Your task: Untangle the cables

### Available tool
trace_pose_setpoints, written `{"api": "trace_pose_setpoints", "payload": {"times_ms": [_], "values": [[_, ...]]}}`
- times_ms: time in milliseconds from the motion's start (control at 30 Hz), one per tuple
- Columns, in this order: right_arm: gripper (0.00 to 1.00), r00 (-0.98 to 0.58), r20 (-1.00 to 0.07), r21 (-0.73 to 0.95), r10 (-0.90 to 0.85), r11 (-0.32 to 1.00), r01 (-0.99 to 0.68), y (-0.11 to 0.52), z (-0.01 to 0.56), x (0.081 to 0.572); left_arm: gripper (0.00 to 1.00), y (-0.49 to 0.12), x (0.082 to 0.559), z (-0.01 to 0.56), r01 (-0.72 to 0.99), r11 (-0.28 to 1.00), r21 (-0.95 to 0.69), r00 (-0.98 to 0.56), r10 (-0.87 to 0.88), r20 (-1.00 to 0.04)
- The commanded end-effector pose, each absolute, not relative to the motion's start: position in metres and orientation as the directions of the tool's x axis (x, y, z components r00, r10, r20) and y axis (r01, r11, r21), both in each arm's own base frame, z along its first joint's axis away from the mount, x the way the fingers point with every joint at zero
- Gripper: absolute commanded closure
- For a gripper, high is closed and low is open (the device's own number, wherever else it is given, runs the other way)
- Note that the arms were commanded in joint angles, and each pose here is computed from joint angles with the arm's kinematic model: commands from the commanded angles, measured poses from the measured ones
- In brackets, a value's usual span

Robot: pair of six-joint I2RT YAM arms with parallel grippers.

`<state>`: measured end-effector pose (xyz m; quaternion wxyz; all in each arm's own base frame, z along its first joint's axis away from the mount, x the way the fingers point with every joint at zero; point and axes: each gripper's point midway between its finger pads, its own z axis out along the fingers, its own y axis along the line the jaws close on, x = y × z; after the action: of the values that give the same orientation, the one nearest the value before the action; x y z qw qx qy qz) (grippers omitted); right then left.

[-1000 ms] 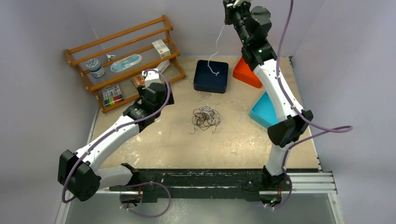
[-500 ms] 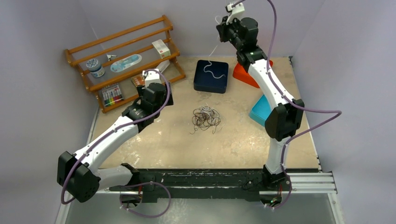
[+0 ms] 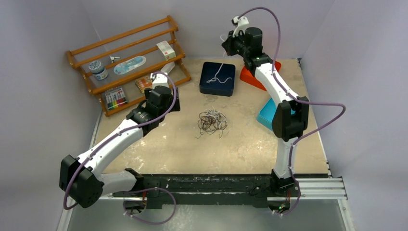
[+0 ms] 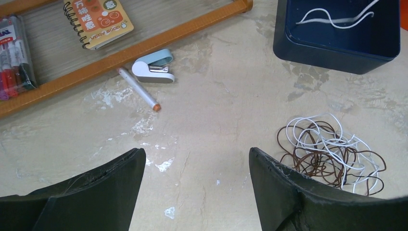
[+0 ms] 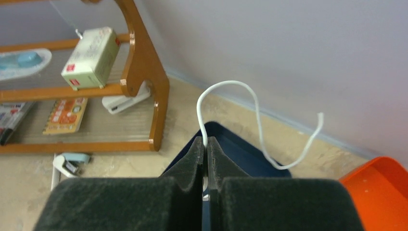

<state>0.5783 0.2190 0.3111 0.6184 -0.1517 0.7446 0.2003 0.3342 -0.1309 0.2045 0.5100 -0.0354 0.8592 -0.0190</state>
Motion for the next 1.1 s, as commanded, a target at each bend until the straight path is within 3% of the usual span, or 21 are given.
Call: {"api": "trace_pose_setpoints", "payload": {"times_ms": [0,433,733,1067], "values": [[1.0,-0.278,-0.96,0.148,-0.023,0.801,-0.58,0.243,0.273,0.578,0.22,-0.136,0.34,0.218,-0.017,0.997,-0.081,-0.45,-0.08,-0.889],[0.95,-0.438,-0.892,0.225,-0.114,0.728,-0.648,0.263,0.181,0.58,0.23,-0.136,0.34,0.213,-0.015,0.998,-0.069,-0.466,-0.068,-0.882],[0.94,-0.453,-0.88,0.189,-0.144,0.768,-0.611,0.256,0.161,0.594,0.23,-0.138,0.341,0.211,-0.008,0.998,-0.07,-0.474,-0.065,-0.878],[0.76,-0.445,-0.882,0.192,-0.154,0.745,-0.639,0.264,0.151,0.603,0.23,-0.136,0.341,0.209,-0.015,0.998,-0.068,-0.478,-0.067,-0.876]]}}
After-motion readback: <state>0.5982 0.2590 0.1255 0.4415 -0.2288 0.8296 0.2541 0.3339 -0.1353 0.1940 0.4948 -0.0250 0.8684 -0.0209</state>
